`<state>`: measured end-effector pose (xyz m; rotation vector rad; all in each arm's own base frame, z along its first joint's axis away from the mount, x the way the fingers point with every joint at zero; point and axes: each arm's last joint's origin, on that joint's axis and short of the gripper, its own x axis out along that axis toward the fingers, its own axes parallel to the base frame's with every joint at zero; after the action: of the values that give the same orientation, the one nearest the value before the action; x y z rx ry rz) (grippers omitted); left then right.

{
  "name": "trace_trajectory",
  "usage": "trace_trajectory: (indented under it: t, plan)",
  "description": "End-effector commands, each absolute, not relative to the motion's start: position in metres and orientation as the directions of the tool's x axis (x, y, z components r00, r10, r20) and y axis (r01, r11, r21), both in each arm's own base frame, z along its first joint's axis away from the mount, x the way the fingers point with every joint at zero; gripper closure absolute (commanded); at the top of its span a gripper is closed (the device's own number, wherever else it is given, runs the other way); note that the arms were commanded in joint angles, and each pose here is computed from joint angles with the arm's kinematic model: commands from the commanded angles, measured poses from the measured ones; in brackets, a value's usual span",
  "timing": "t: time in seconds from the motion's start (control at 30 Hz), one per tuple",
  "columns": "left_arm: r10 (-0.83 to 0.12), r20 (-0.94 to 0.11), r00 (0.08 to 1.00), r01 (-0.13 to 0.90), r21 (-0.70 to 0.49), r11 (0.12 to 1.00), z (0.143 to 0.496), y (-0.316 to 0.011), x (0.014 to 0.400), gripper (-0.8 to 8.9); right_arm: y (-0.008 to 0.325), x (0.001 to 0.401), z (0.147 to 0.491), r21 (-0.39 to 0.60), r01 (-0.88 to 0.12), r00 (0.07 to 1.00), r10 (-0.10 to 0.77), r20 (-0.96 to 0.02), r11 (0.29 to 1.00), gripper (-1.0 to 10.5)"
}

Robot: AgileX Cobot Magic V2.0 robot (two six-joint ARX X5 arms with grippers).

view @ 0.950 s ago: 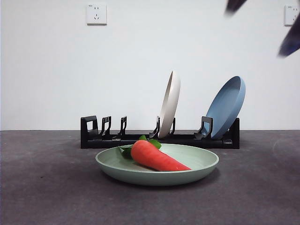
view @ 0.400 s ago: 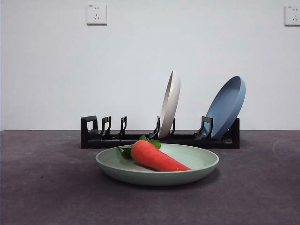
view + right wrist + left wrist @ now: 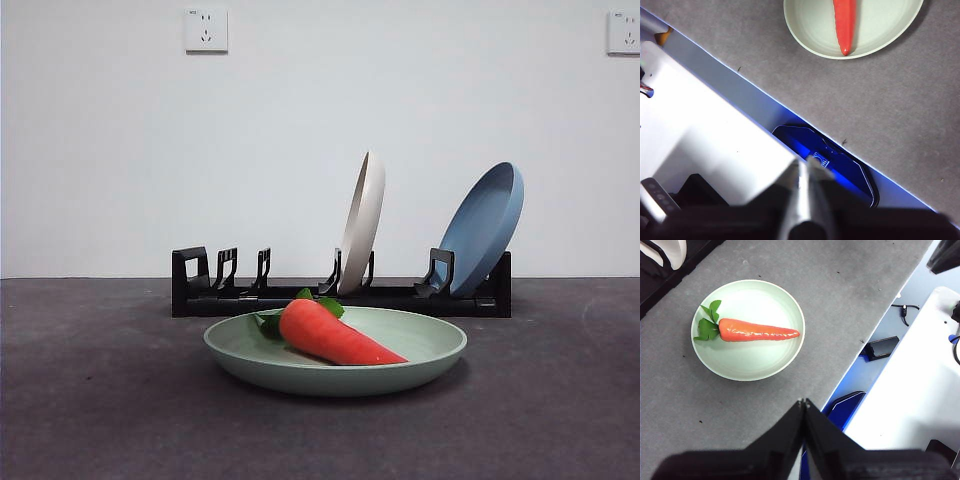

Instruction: Take the green plate from the plate rack,put the plate on the table,take the carrot from the table,put the carrot in the plate

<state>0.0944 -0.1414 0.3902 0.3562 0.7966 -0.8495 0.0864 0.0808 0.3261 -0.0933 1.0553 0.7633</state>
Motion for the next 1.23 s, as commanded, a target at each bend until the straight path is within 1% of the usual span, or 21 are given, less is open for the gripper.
trace_trajectory:
  t: [0.03,0.4,0.43,0.53,0.6,0.67,0.73,0.77,0.83,0.93,1.0,1.07,1.13,1.23]
  plan:
    - [-0.525,-0.751,0.401,0.782,-0.018,0.623,0.389,-0.142,0.095,8.15,0.081,0.086,0.326,0.275,-0.612,0.269,0.522,-0.809,0.741,9.5]
    - [-0.533,-0.74,0.41,0.781,-0.017,0.624,0.39,-0.143,0.095,8.15,0.081,0.086,0.326,0.275,-0.612,0.268,0.522,-0.81,0.741,9.5]
    - [-0.535,-0.73,0.425,0.774,-0.013,0.633,0.391,-0.141,0.096,8.15,0.081,0.086,0.326,0.275,-0.612,0.268,0.522,-0.81,0.741,9.5]
    - [-0.524,-0.683,0.509,0.747,0.047,0.664,0.397,-0.133,0.1,8.15,0.081,0.086,0.326,0.275,-0.612,0.268,0.522,-0.81,0.741,9.5]
    - [-0.533,-0.616,0.58,0.729,0.101,0.677,0.406,-0.123,0.105,8.15,0.081,0.086,0.326,0.275,-0.612,0.268,0.522,-0.81,0.741,9.5]
    - [-0.555,-0.504,0.661,0.696,0.137,0.705,0.416,-0.112,0.112,8.15,0.081,0.086,0.326,0.275,-0.612,0.269,0.522,-0.809,0.741,9.5]
    - [-0.572,-0.353,0.74,0.646,0.141,0.75,0.426,-0.098,0.117,8.15,0.08,0.086,0.326,0.275,-0.613,0.271,0.524,-0.808,0.741,9.5]
    - [-0.566,-0.279,0.776,0.615,0.135,0.777,0.429,-0.09,0.119,8.15,0.08,0.086,0.326,0.275,-0.613,0.271,0.524,-0.807,0.741,9.5]
    - [-0.526,-0.157,0.836,0.546,0.13,0.828,0.43,-0.074,0.121,8.15,0.08,0.086,0.326,0.275,-0.613,0.271,0.524,-0.807,0.741,9.5]
    - [-0.423,-0.006,0.906,0.42,0.132,0.898,0.42,-0.052,0.118,8.15,0.08,0.085,0.326,0.275,-0.613,0.271,0.524,-0.807,0.74,9.5]
    - [-0.353,0.059,0.934,0.343,0.134,0.93,0.405,-0.04,0.113,8.15,0.08,0.085,0.326,0.275,-0.614,0.272,0.525,-0.806,0.74,9.5]
    - [-0.291,0.094,0.952,0.277,0.134,0.951,0.382,-0.03,0.108,8.15,0.08,0.085,0.326,0.275,-0.614,0.272,0.525,-0.806,0.74,9.5]
    - [-0.245,0.104,0.964,0.23,0.134,0.964,0.357,-0.024,0.103,8.15,0.08,0.085,0.326,0.275,-0.613,0.272,0.525,-0.806,0.74,9.5]
    - [-0.19,0.092,0.977,0.177,0.134,0.975,0.315,-0.017,0.1,8.15,0.08,0.085,0.326,0.275,-0.614,0.272,0.525,-0.806,0.74,9.5]
